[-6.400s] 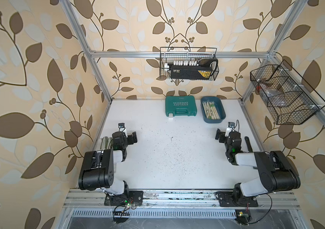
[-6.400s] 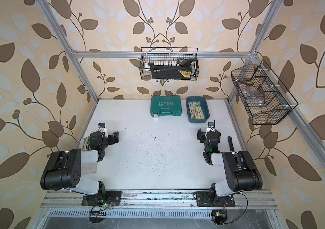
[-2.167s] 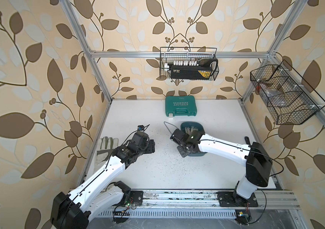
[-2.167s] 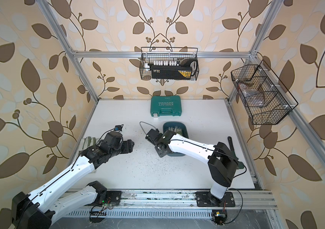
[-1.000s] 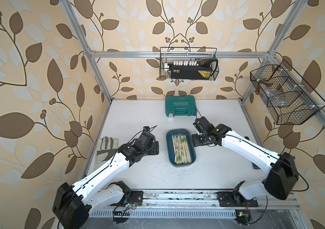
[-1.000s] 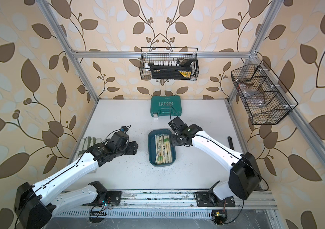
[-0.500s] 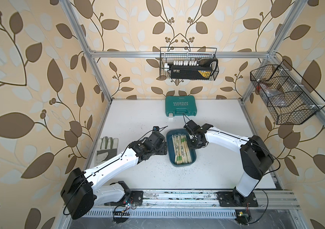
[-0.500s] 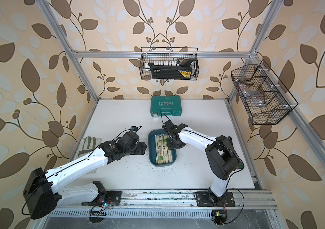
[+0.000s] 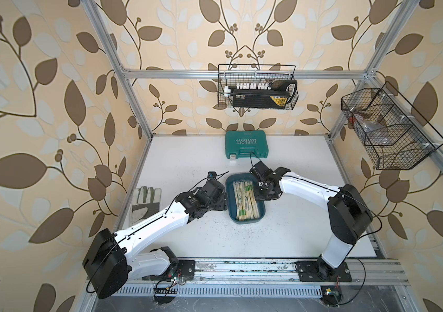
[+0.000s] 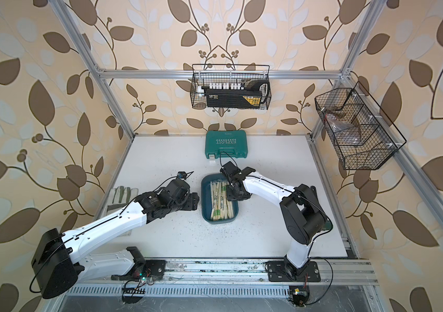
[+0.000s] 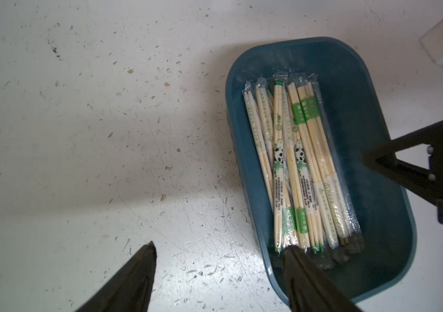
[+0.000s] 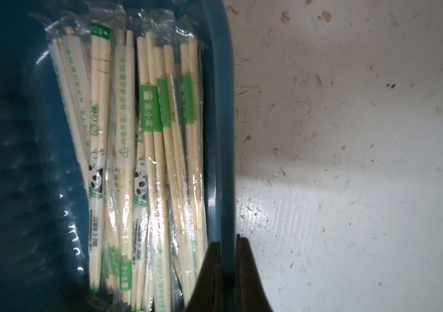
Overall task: Take the paired disposable chopsticks out of the storage box
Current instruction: Adjust the storage box at the center of the board.
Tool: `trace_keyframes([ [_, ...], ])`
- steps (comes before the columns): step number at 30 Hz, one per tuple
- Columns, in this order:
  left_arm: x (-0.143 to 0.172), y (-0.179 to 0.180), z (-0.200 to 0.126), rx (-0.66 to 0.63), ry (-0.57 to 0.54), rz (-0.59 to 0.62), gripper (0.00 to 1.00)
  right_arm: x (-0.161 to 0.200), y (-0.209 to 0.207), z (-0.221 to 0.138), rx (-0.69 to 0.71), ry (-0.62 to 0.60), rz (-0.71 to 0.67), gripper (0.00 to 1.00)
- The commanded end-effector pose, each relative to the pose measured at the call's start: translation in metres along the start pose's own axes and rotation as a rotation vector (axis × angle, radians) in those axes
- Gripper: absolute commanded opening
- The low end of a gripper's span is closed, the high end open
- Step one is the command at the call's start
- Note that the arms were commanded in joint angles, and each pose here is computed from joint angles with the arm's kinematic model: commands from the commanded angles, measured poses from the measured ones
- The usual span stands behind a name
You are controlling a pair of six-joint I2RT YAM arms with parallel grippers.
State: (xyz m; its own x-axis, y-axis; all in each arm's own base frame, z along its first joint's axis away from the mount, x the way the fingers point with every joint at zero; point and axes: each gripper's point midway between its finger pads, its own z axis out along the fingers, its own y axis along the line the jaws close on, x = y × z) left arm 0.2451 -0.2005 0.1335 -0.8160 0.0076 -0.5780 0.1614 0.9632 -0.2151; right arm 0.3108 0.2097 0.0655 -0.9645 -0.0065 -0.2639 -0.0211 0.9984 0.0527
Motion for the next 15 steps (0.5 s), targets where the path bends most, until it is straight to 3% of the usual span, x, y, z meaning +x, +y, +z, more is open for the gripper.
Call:
trace_keyframes([
  [1, -0.011, -0.004, -0.005, 0.003, -0.042, -0.021, 0.78, -0.007, 0.002, -0.004, -0.017, -0.045, 0.075, 0.0],
  [8, -0.011, -0.006, -0.005, 0.005, -0.041, -0.017, 0.78, -0.003, 0.001, -0.001, -0.019, -0.046, 0.103, 0.01],
  [11, -0.011, -0.005, -0.005, 0.002, -0.039, -0.017, 0.78, -0.003, 0.002, -0.002, -0.018, -0.036, 0.087, 0.24],
  [15, -0.012, -0.005, -0.008, 0.001, -0.041, -0.016, 0.79, -0.01, 0.0, -0.02, -0.007, -0.052, 0.058, 0.39],
])
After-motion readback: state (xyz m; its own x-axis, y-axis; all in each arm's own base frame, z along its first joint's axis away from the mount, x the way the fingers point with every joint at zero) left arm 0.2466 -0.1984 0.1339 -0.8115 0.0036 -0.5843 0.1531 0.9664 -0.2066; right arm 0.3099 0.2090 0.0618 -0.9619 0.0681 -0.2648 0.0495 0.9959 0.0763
